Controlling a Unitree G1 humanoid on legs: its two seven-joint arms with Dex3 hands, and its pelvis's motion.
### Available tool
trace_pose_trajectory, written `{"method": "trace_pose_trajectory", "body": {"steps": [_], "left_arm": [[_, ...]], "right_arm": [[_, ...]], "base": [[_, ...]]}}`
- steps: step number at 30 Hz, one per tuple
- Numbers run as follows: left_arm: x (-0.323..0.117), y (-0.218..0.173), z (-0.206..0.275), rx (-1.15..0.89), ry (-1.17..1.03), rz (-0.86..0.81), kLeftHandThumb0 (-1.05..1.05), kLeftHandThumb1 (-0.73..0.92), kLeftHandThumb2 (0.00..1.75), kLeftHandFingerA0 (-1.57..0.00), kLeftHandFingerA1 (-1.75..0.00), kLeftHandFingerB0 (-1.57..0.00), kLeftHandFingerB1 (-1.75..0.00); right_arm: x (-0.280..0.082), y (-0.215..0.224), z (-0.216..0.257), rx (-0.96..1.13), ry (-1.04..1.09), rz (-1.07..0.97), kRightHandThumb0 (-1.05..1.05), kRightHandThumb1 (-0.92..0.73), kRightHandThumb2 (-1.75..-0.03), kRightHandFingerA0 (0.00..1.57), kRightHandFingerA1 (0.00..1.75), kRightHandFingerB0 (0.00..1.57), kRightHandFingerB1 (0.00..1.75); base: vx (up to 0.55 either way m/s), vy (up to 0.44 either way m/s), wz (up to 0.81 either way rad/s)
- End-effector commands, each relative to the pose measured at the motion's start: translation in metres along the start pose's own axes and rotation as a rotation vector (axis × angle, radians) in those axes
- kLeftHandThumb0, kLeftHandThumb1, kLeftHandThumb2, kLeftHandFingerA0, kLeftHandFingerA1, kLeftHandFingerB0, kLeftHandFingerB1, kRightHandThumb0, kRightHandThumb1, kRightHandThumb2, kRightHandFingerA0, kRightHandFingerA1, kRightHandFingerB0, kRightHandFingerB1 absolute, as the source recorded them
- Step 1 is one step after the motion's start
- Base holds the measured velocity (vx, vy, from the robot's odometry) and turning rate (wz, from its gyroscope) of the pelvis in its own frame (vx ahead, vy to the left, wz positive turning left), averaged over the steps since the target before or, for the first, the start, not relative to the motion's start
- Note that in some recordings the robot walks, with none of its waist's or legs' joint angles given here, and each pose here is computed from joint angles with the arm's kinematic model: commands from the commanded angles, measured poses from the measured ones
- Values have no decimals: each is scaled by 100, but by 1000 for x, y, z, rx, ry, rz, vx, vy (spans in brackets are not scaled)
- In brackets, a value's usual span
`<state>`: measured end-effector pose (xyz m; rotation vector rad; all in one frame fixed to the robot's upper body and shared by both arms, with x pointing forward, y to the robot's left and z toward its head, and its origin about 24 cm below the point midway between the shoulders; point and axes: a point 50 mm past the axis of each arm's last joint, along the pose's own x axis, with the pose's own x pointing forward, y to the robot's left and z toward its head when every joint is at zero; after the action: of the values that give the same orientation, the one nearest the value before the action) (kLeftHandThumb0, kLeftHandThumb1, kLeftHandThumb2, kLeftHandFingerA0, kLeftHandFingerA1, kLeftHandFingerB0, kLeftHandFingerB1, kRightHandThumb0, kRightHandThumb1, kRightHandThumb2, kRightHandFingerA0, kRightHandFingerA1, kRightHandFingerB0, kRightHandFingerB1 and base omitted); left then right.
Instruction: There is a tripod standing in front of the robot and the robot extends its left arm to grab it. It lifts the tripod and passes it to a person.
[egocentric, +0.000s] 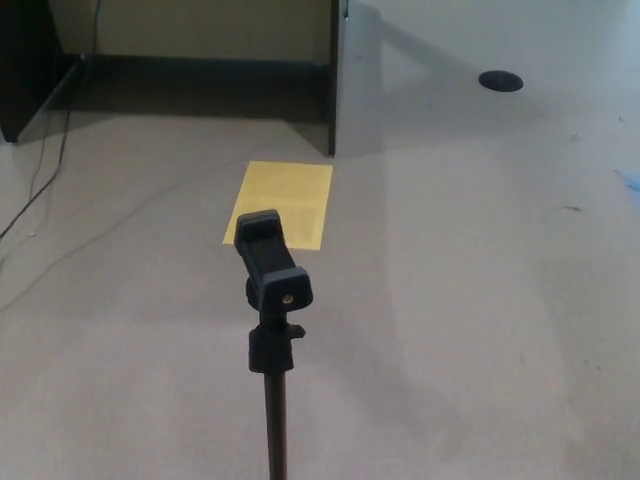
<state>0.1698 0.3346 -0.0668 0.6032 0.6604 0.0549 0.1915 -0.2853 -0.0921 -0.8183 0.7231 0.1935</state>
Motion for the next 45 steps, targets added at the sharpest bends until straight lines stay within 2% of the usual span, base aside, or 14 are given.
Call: {"method": "trace_pose_trajectory", "body": {"steps": [1,3,4,14,15,17,18,20,23,26,32,33,40,45], "left_arm": [[4,-4,20,-36,-122,-21,-46,43,64,-28,-40,-13,-33],[8,-9,35,-56,-171,-46,-47,42,65,-25,-41,-10,-33],[8,-9,39,-60,-191,-50,-48,42,65,-24,-41,-9,-33],[20,-28,160,-125,-496,-167,-31,23,83,-3,-48,0,-47],[20,-30,168,-105,-508,-162,-59,40,66,-19,-41,-10,-33],[18,-33,179,-82,-538,-175,-30,26,84,-3,-49,0,-47],[16,-37,188,-89,-570,-199,-30,27,84,-3,-49,0,-47],[13,-42,200,-63,-591,-210,-30,26,84,-2,-48,0,-47],[10,-51,216,-58,-617,-230,-28,27,84,-2,-48,0,-47],[7,-58,234,-62,-663,-267,-28,28,84,-2,-48,0,-47],[2,-73,248,-57,-685,-320,-28,26,83,-3,-49,0,-47],[1,-75,248,-57,-684,-321,-28,26,83,-3,-48,0,-47],[0,-85,257,-66,-690,-354,-52,42,62,-13,-37,-8,-28],[3,-88,268,-56,-679,-364,-26,32,85,-2,-48,0,-47]], "right_arm": [[-3,2,-4,-31,-22,24,-40,-71,-61,72,48,46,36],[-3,3,-4,-16,-26,22,-46,-58,-86,61,58,40,49],[-3,5,-4,-16,-27,26,-39,-70,-61,68,44,47,36],[-4,4,-4,-2,-33,17,-40,-69,-61,67,42,47,36],[-4,4,-4,-18,-36,14,-40,-70,-61,68,42,48,36],[-4,4,-3,-33,-40,16,-41,-70,-61,70,44,47,36],[-4,4,-3,-43,-42,17,-48,-58,-86,65,58,42,49],[-4,5,-3,-45,-46,17,-41,-71,-61,73,47,47,36],[-4,5,-3,-40,-44,17,-48,-58,-86,64,58,42,49],[-2,6,-1,-33,-45,20,-41,-70,-61,72,46,47,36],[-3,6,0,-35,-52,17,-48,-57,-85,64,58,42,49],[-3,6,0,-32,-52,19,-41,-70,-61,72,47,47,36],[-2,4,1,-34,-65,28,-49,-58,-87,64,59,42,50],[0,3,4,-31,-71,24,-41,-71,-61,72,47,47,37]], "base": [[0,0,0],[0,0,0],[0,0,0],[-1,0,1],[0,0,0],[0,0,0],[0,0,0],[0,0,0],[0,0,0],[0,0,0],[0,0,0],[0,0,0],[0,0,0],[0,0,0]]}}
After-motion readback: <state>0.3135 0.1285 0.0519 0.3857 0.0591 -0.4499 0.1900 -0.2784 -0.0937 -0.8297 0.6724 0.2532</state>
